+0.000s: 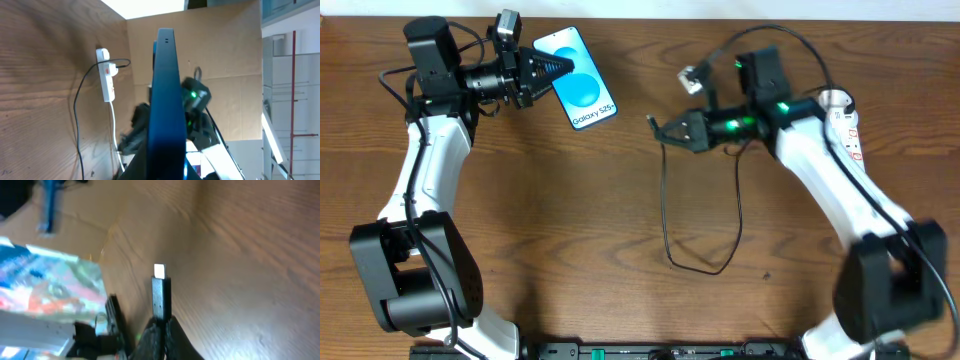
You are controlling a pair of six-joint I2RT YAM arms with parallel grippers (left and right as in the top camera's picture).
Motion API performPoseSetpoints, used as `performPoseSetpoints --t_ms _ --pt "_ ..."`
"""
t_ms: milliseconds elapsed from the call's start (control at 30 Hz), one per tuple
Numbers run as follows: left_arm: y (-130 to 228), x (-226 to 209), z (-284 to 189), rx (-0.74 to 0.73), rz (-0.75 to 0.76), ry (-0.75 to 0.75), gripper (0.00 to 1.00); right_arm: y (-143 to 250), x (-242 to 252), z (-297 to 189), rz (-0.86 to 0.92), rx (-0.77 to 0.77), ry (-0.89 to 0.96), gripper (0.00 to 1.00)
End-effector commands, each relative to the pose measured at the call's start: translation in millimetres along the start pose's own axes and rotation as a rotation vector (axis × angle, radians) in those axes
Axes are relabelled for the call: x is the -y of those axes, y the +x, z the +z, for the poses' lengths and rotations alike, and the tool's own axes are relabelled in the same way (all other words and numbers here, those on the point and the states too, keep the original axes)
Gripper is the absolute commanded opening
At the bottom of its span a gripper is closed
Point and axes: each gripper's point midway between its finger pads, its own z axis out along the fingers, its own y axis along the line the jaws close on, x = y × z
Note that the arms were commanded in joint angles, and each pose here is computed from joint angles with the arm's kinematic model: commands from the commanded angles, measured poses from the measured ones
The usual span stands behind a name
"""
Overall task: Plug charger to phone and switch on socket
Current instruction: 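Carry the plug up to the phone's bottom port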
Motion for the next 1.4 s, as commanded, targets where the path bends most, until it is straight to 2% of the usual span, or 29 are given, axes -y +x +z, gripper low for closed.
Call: performPoseSetpoints --t_ms 0,133,300,533,1033,1367 --pt "9 10 1 -0.044 0.032 0.028 0.07 22 -10 -8 0.016 0.012 -0.024 0.01" --pt "15 12 11 -0.072 0.033 0.033 0.07 35 -23 -5 0.011 0.031 0.037 0.01" --pt "26 14 30 -0.119 0.053 0.042 0.07 41 -55 9 -0.012 0.014 0.023 0.01" --pt "28 13 37 -0.123 0.054 0.036 0.07 51 -67 28 -0.001 -0.012 0.055 0.01" --pt "31 14 41 -0.134 0.054 0.038 0.07 32 -93 8 -0.080 0.096 0.068 0.01" --pt "35 13 51 -0.142 0.047 0.030 0.07 27 -83 5 -0.019 0.125 0.112 0.01"
